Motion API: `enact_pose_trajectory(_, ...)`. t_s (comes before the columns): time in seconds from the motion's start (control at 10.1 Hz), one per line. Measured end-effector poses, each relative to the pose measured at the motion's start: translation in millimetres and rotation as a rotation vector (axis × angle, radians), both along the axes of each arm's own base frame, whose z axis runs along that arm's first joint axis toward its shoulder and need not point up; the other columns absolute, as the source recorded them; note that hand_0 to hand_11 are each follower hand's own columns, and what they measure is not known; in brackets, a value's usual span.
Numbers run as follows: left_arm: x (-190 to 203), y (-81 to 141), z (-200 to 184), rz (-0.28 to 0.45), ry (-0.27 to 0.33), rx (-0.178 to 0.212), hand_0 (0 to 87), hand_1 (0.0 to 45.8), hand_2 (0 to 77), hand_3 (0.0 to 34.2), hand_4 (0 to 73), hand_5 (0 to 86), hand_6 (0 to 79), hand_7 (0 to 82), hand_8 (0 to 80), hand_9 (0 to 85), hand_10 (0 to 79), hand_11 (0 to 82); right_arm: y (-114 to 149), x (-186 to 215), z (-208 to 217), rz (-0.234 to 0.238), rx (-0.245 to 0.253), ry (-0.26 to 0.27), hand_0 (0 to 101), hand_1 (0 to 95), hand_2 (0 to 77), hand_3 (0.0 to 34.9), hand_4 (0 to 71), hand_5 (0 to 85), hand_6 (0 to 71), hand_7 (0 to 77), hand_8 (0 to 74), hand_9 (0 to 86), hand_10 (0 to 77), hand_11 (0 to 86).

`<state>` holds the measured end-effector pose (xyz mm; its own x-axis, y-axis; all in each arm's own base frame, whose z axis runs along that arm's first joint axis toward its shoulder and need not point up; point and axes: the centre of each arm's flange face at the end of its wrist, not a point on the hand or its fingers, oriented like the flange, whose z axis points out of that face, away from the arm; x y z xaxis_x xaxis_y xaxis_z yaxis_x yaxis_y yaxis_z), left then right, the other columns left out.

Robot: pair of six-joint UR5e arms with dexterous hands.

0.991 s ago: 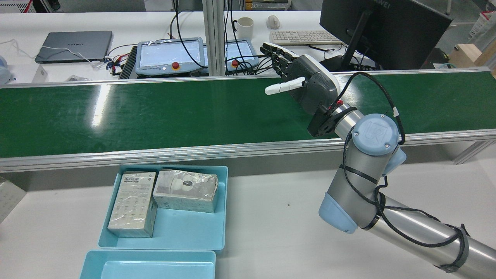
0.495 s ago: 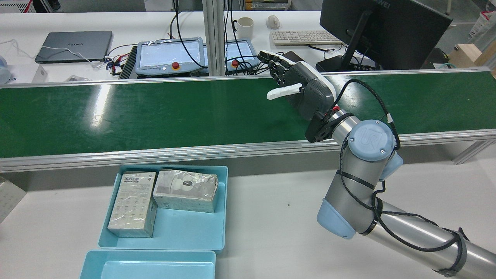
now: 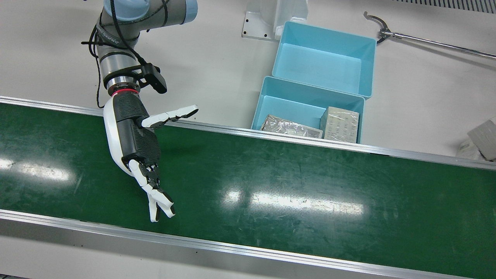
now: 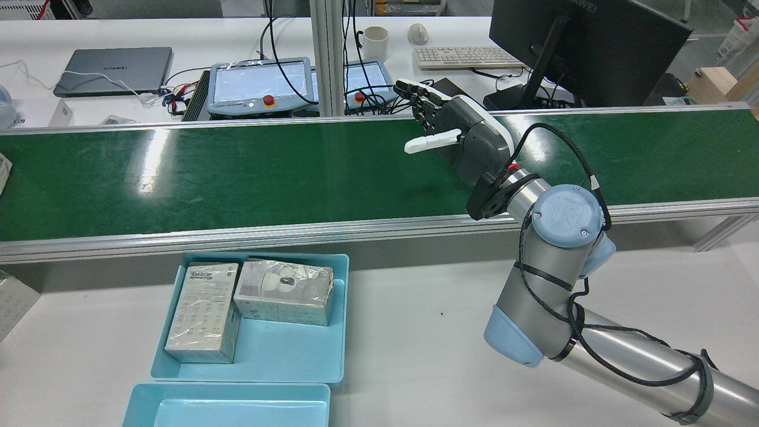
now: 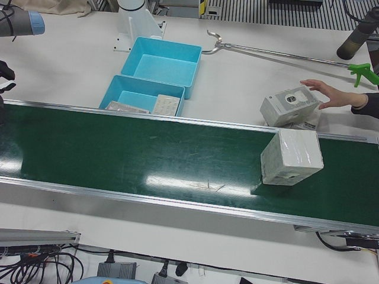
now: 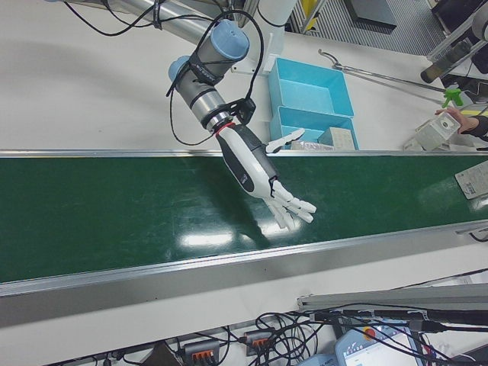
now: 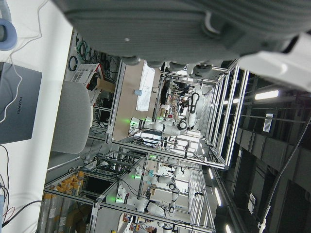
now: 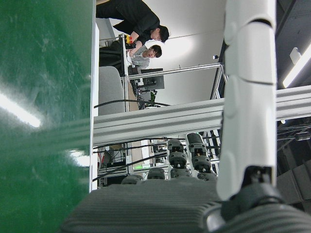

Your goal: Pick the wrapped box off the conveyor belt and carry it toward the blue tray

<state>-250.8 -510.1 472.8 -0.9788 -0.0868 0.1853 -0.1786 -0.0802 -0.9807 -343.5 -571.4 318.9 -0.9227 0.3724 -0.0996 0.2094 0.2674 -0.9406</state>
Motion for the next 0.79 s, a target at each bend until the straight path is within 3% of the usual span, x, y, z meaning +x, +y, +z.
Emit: enact_pose_trajectory(0.79,0.0,0.0,0.0,0.0,0.0,0.0,0.0,0.0,0.5,0.0,0.0,1.1,0.5,0.5,0.5,0.5,0.5,0.5,-3.5,9.8,-4.9,0.017,0.009,-0.01,49,15.8,4.9,0.0,8.2,15.3,2.7,4.4,0.5,1.1,0.0,0.5)
